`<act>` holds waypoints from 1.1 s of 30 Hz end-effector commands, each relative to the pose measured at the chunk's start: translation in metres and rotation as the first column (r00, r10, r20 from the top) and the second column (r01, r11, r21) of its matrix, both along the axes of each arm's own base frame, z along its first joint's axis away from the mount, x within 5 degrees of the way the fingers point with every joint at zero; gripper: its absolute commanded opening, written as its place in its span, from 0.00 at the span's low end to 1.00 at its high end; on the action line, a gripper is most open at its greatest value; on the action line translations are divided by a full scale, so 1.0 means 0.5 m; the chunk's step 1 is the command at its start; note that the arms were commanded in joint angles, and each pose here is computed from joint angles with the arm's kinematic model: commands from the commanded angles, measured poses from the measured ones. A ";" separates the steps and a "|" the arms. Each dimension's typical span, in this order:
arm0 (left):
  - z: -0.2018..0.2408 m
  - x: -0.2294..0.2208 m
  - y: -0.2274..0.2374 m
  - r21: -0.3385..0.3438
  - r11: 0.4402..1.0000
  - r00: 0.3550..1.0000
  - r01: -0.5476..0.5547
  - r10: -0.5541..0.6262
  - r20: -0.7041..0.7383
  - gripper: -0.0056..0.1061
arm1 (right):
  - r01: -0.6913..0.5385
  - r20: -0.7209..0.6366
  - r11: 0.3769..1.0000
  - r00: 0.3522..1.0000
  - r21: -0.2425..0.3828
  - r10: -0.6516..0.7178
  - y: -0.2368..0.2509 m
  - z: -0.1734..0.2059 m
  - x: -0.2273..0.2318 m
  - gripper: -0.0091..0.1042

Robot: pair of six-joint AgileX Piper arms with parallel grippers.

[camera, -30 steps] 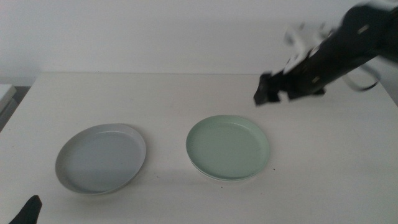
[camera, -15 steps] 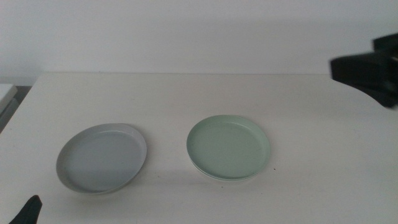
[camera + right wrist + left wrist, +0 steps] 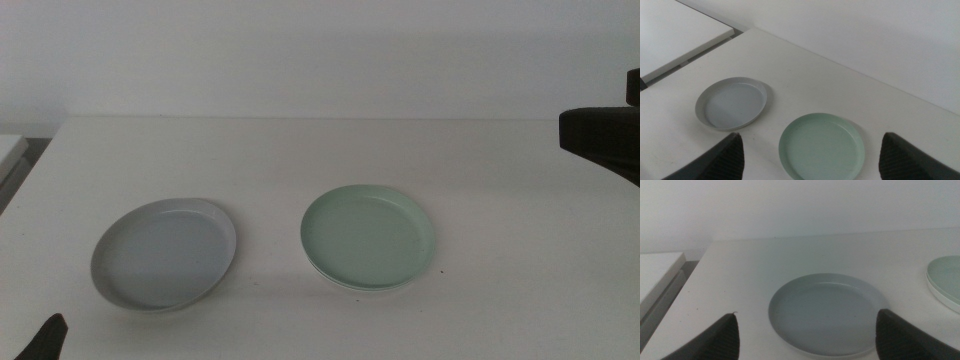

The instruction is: Stack the three bowls on top of each other.

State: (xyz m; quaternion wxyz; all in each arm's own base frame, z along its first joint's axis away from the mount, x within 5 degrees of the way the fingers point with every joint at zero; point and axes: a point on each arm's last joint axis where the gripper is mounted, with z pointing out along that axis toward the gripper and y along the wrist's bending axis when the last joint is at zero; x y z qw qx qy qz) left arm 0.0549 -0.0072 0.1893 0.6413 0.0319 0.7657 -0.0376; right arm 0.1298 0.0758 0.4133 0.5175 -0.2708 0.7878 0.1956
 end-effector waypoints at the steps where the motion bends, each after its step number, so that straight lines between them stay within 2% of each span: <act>1: 0.003 0.000 0.000 -0.010 1.000 1.000 -0.002 0.003 0.016 0.89 | 0.004 0.008 1.000 1.000 0.004 -0.004 -0.001 -0.001 0.000 0.90; 5: 0.000 0.000 0.002 0.031 0.999 1.000 -0.008 0.008 0.001 0.89 | 0.004 0.008 1.000 1.000 0.004 -0.004 -0.001 -0.001 0.000 0.90; 7: 0.013 0.007 0.004 0.002 0.999 0.998 -0.038 0.038 -0.040 0.89 | 0.004 0.008 1.000 1.000 0.004 -0.004 -0.001 -0.001 0.000 0.90; 10: 0.080 0.031 0.005 -0.045 0.996 0.978 -0.073 0.063 -0.197 0.89 | 0.004 0.008 1.000 1.000 0.004 -0.004 -0.001 -0.001 0.000 0.90; 12: 0.124 0.059 0.007 -0.036 0.996 0.944 -0.081 0.065 -0.323 0.89 | 0.004 0.008 1.000 1.000 0.004 -0.004 -0.001 -0.001 0.000 0.90; 14: 0.164 0.096 0.004 -0.065 0.996 0.894 -0.063 0.027 -0.447 0.89 | 0.004 0.008 1.000 1.000 0.004 -0.004 -0.001 -0.001 0.000 0.90; 20: 0.214 0.200 -0.002 -0.145 0.989 0.682 -0.023 -0.090 -0.726 0.89 | 0.005 0.010 1.000 1.000 0.005 -0.005 -0.001 0.000 0.000 0.90; 23: 0.211 0.245 0.000 -0.137 0.990 0.598 0.024 -0.123 -0.792 0.89 | 0.005 0.010 1.000 1.000 0.005 -0.005 -0.001 0.000 0.000 0.90; 24: 0.206 0.259 0.001 -0.138 0.990 0.596 0.022 -0.124 -0.793 0.89 | 0.005 0.010 1.000 1.000 0.005 -0.005 -0.001 0.000 0.000 0.90; 27: 0.182 0.294 -0.008 -0.250 0.967 0.546 -0.055 -0.180 -0.818 0.89 | 0.005 0.010 1.000 1.000 0.005 -0.005 -0.001 0.000 0.000 0.90; 30: 0.155 0.318 -0.005 -0.254 0.964 0.512 -0.081 -0.179 -0.840 0.89 | 0.005 0.010 1.000 1.000 0.005 -0.005 -0.001 0.000 0.000 0.90; 33: 0.131 0.337 0.004 -0.237 0.959 0.483 -0.153 -0.137 -0.865 0.89 | 0.005 0.010 1.000 1.000 0.005 -0.005 -0.001 0.000 0.000 0.90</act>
